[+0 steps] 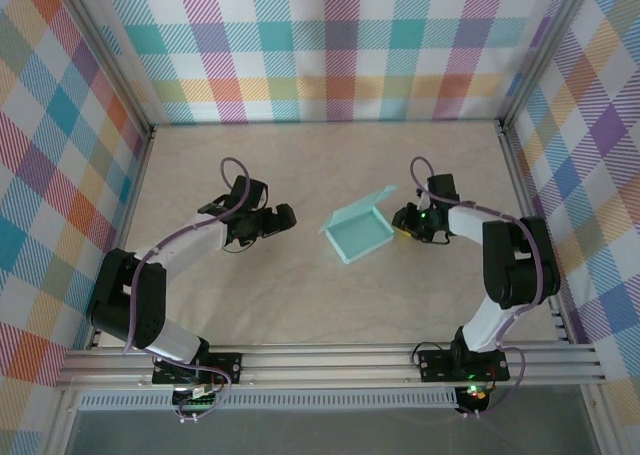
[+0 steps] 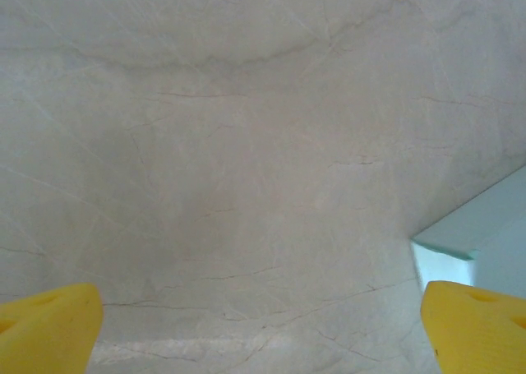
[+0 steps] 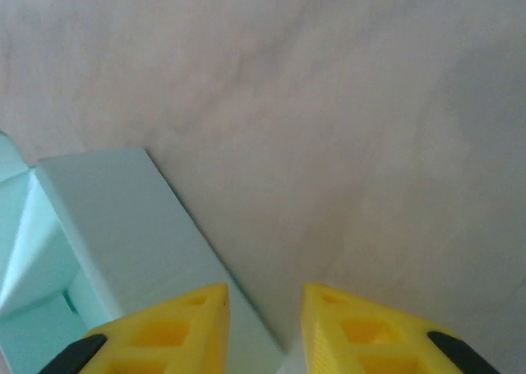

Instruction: Fold the paper box

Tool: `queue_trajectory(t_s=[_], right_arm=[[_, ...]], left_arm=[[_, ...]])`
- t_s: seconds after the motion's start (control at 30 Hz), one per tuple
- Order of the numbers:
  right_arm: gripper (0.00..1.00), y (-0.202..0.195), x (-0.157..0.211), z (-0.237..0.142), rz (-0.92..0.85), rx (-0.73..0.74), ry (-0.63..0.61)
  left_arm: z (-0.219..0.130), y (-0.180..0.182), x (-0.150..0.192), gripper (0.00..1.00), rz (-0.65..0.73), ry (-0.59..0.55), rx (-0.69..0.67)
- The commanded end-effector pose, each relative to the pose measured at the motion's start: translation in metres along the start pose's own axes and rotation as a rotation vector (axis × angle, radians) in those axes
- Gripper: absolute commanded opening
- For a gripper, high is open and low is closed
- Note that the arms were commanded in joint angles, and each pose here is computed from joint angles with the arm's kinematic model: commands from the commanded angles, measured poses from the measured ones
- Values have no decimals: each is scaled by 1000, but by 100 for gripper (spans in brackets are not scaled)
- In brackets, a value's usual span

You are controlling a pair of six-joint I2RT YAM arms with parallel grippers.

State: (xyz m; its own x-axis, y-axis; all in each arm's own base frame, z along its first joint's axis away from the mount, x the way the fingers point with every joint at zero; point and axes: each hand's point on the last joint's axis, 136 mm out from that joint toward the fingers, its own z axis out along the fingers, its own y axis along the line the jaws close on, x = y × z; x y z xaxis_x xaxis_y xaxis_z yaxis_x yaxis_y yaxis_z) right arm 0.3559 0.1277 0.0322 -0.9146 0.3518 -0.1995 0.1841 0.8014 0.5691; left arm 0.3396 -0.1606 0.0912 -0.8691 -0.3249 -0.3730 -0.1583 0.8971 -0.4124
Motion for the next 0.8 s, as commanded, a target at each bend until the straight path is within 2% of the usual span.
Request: queue_trajectory(t_s=[0.0,0.13,0.3,0.4,0.47,0.57,0.67,0.77], right_arm=[[28,20,16,-6,-10,-61,-1],[28,30,34,-13,-58,-47,-10],[28,33,32,-31,-115,-33,-65],[27,25,23,-43,-132,41,-121],[23,11,16,-44,-90,97,-143],[17,2,22,-31,-47,106,-73],[16,11,33,-19,-64,18,-29],[16,17,47,-13,-109,-2,5]], left_arm=[[-6,-5,-7,99,-5,-46,22],[-12,-6,-13,100,26,-71,10],[-28,-5,-30,100,81,-159,-12],[-35,-5,-40,100,123,-197,-33],[-39,-6,-45,100,137,-226,-32],[-45,-6,-46,100,150,-249,-29],[-52,-9,-57,100,170,-316,-39],[-61,-9,-60,100,260,-375,-84]])
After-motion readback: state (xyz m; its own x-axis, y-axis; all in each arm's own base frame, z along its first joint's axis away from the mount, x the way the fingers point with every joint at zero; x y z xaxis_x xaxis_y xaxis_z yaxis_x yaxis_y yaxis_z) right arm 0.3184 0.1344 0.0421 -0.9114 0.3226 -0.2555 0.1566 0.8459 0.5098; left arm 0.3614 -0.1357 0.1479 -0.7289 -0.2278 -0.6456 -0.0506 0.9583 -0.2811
